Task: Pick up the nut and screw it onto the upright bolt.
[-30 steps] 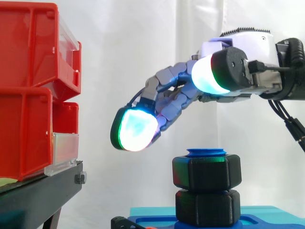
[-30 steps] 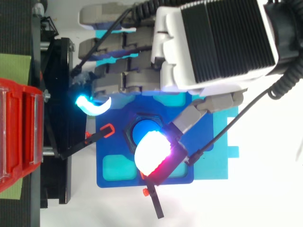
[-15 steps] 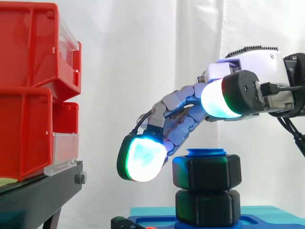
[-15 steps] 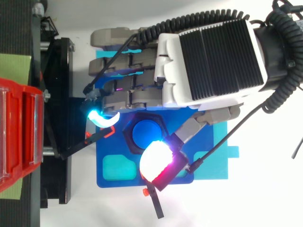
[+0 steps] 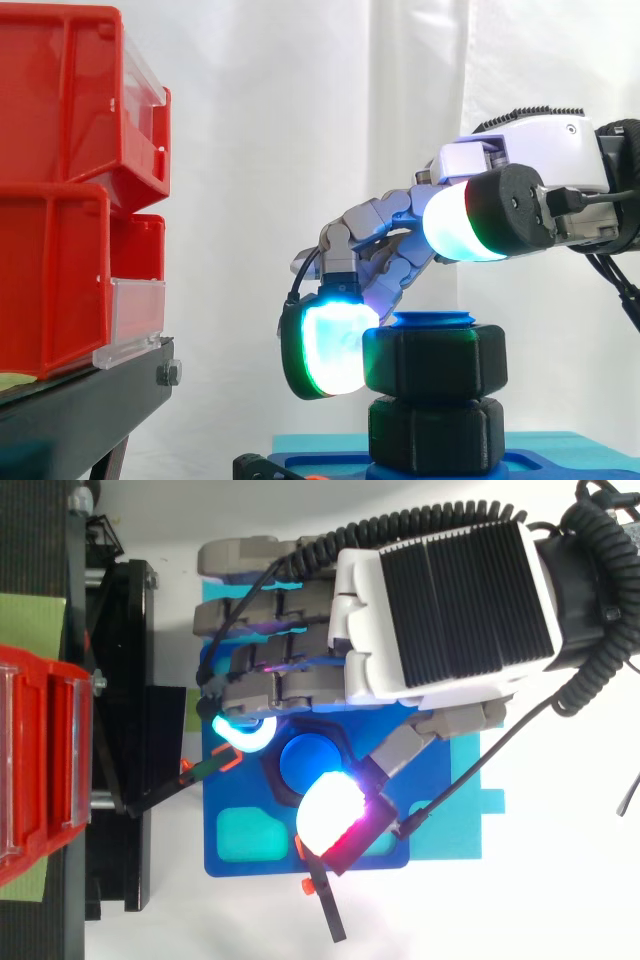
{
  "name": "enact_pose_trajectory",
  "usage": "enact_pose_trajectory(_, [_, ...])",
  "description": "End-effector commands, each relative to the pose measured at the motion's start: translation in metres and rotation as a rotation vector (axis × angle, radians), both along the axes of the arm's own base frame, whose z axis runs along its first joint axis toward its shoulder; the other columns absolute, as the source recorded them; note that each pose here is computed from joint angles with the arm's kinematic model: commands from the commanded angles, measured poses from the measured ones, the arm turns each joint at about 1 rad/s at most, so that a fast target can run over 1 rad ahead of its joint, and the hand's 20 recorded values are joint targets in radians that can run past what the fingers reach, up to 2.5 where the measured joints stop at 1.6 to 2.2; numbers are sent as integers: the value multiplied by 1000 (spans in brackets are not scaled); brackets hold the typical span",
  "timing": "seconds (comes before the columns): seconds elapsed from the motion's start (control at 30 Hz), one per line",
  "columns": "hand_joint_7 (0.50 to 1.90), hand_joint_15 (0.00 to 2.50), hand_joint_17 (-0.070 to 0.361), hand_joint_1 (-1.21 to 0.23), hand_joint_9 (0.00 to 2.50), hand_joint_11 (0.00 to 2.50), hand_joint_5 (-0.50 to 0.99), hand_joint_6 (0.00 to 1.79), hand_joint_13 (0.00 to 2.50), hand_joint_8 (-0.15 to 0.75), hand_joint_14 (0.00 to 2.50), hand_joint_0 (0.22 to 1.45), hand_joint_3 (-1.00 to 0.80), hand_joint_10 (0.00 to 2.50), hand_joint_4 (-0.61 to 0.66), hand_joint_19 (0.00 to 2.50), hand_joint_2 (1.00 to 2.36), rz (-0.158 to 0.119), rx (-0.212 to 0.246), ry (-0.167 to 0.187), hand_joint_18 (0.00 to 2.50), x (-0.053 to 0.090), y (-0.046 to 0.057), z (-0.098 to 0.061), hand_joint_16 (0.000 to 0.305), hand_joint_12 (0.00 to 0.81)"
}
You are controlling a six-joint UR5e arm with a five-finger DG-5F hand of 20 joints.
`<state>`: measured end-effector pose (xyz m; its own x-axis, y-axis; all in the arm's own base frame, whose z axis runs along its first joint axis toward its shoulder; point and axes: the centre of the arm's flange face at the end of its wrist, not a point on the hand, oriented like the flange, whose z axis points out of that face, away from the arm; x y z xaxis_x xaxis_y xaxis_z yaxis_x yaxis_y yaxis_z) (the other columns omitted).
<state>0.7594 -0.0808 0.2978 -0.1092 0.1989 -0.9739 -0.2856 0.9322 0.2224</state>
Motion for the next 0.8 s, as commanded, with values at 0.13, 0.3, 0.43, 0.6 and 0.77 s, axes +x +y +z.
enact_pose_trajectory(0.13, [1361,0,73,-128,745,0,-14,503,426,253,0,521,-500,0,212,0,1000,-2,0,1,0,0,-2,0,32,305])
enact_pose_trajectory(0.3, [1453,0,71,-139,806,0,11,501,463,255,0,525,-500,0,195,0,1000,-4,0,-1,51,0,-3,0,32,295])
enact_pose_trajectory(0.43, [1472,0,69,-148,854,0,25,508,493,260,0,527,-500,0,190,0,1000,-2,0,-4,77,0,-4,0,31,287])
enact_pose_trajectory(0.6, [1338,0,64,-160,918,0,33,575,539,259,0,531,-500,0,155,0,1000,-5,0,-4,138,-1,-7,1,28,272])
enact_pose_trajectory(0.77, [1299,0,58,-166,967,0,38,595,573,258,0,533,-500,0,146,0,1000,-7,0,-10,171,0,-9,5,26,263])
